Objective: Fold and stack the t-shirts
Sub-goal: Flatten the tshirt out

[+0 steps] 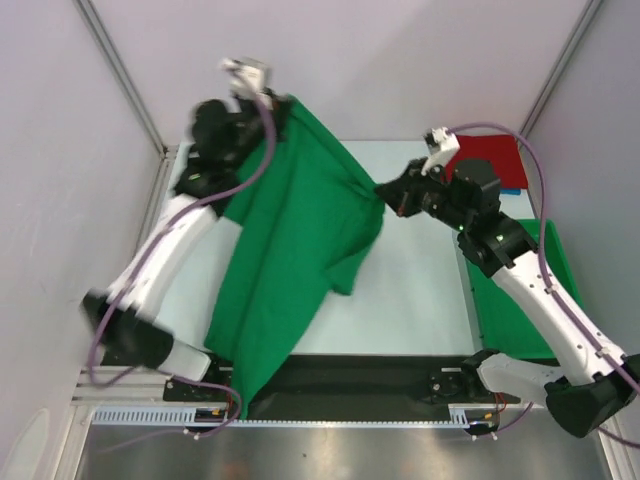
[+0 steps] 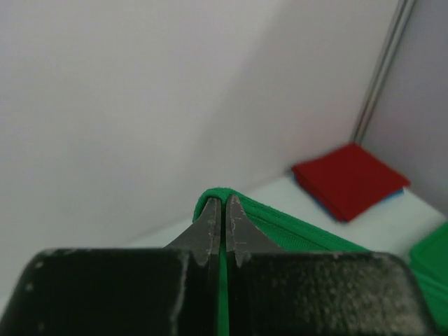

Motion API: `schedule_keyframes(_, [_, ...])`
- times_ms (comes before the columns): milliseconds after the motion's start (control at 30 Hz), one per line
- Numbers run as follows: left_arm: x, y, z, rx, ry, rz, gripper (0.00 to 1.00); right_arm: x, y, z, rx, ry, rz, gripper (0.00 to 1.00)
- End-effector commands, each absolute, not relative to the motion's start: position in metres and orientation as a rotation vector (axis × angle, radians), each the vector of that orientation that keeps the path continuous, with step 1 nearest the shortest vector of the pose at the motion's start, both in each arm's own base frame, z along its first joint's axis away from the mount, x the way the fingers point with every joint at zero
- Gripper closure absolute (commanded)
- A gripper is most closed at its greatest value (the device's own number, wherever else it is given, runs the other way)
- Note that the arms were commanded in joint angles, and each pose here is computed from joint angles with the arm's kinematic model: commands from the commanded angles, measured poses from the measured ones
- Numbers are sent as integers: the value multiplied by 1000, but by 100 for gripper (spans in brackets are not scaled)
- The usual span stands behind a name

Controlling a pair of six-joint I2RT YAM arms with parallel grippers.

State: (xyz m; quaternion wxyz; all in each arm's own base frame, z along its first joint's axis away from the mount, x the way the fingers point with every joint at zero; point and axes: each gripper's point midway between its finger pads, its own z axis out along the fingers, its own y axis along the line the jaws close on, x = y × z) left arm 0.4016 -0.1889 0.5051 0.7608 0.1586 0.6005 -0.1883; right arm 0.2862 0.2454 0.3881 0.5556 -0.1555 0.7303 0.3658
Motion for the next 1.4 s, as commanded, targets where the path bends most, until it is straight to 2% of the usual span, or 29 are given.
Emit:
schedule_keyframes(0, [469,-201,476,255,1262,-370,100,270,192,268,-187,2140,807,100])
schedule_keyframes(100, [497,-249,427,312,1317,-402,100,278,151,223,-35,2222,755,100])
schedule_keyframes(133, [519,-271,383,338,1379,-400,100,278,133,196,40,2276,721,100])
schedule_keyframes(200, [537,-291,360,337,1409,-361,100,282,115,174,119,2312,667,100])
schedule_keyframes(233, [554,-308,309,379,1495,-356,100,279,108,157,147,2343,639,100])
schedule_keyframes(267, [563,-317,314,375,1482,-362,100,282,99,149,179,2350,604,100])
schedule_keyframes(400, [585,-349,265,405,1586,-351,100,292,75,120,290,2415,494,100])
schedule_keyframes(533, [587,-343,251,388,1676,-294,100,307,69,107,357,2430,465,99])
schedule_keyframes(567, [585,-339,255,373,1691,-275,86,313,70,103,359,2429,472,98])
schedule_keyframes(633, [578,-315,253,299,1786,-189,70,323,77,106,350,2422,520,98])
schedule_keyframes(667, [574,-307,256,281,1811,-167,41,328,80,102,352,2434,533,97])
schedule_keyframes(700, [566,-295,274,244,1818,-162,32,335,82,108,342,2422,545,97])
schedule_keyframes(733, [554,-279,267,219,1893,-103,25,338,82,106,342,2427,538,96])
schedule_keyframes(767, [542,-268,256,177,1948,-94,13,341,81,103,344,2437,529,91])
schedule_keyframes(800, [530,-261,253,164,1980,-89,13,348,76,104,337,2433,490,85])
schedule_keyframes(833, [508,-246,282,124,1959,-111,13,353,72,105,338,2430,470,81])
schedule_keyframes(867, [483,-237,240,96,2061,-112,13,353,68,104,344,2446,448,72])
schedule_keyframes(900, [469,-232,233,66,2073,-150,13,355,61,98,353,2461,397,67])
schedule_keyframes(933, [444,-224,261,27,2028,-234,14,361,58,105,356,2448,371,55])
schedule_keyframes(967, [413,-222,208,-6,2146,-291,16,359,53,103,369,2466,337,52])
schedule_keyframes(1033, [377,-218,212,-69,2124,-445,21,358,48,108,385,2466,300,45])
schedule_keyframes(1067, [347,-214,168,-114,2227,-485,25,352,49,108,389,2475,301,42])
schedule_keyframes(1100, [331,-217,159,-114,2244,-525,26,348,52,118,376,2451,311,39])
schedule_keyframes(1133, [307,-209,126,-115,2320,-511,28,336,55,113,367,2473,313,33])
schedule_keyframes(1267, [259,-198,92,-177,2398,-537,23,294,91,109,270,2504,390,30])
schedule_keyframes(1367, [244,-186,70,-209,2430,-487,22,263,104,96,264,2520,426,30])
